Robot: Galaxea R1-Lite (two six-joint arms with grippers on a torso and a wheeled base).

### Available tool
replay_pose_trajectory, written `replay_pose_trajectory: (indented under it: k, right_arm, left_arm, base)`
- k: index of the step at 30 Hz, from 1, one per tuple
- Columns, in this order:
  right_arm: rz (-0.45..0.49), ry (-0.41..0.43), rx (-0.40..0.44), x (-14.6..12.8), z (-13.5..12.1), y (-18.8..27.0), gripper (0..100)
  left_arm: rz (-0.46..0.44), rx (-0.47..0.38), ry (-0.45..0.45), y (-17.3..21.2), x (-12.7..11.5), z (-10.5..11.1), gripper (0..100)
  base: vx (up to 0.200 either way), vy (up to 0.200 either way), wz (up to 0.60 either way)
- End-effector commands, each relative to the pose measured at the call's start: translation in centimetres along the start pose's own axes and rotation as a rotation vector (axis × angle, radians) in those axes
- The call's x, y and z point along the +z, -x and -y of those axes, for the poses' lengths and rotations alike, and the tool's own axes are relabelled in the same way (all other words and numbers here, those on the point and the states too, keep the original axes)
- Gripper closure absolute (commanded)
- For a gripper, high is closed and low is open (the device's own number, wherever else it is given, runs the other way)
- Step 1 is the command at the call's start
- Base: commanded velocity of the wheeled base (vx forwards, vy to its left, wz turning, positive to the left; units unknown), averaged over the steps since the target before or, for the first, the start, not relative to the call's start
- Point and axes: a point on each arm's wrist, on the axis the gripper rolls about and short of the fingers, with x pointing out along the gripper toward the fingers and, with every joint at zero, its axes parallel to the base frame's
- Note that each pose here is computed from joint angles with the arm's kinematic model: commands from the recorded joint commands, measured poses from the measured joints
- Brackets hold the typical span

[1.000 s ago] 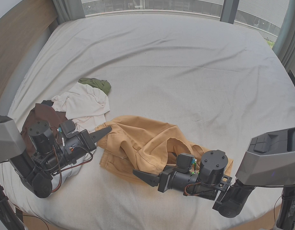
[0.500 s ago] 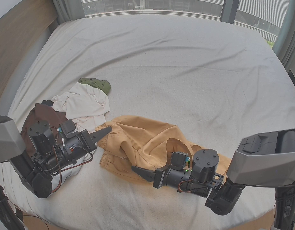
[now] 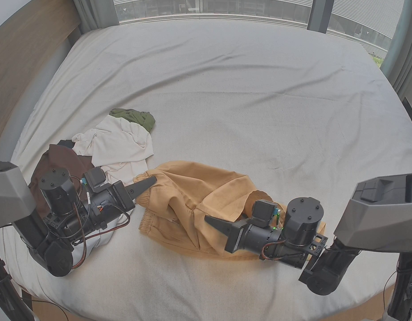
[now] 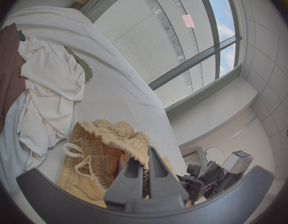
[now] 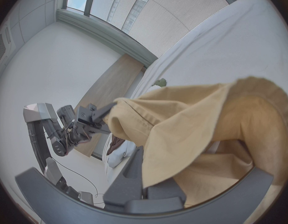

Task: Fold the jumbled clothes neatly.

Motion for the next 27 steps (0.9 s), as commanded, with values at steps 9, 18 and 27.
replay_pose_trajectory:
  k: [9,18,27]
  right_arm:
    - [0.124,0.043,-0.018,6.9,1.5,8.3,100]
    - [0.083,0.037,0.009,7.3,2.3,11.1,100]
    - [0.157,0.066,-0.013,9.4,2.7,12.9,100]
  left_arm:
    - [0.061,-0.027,-0.029,1.0,1.8,1.1,100]
    - [0.093,-0.041,-0.049,2.0,3.1,1.4,100]
    - [0.092,-0.042,-0.050,2.3,3.1,1.4,100]
  base:
    - [0.000,0.000,0.00]
    - [0.000,0.000,0.00]
    - [0.000,0.000,0.00]
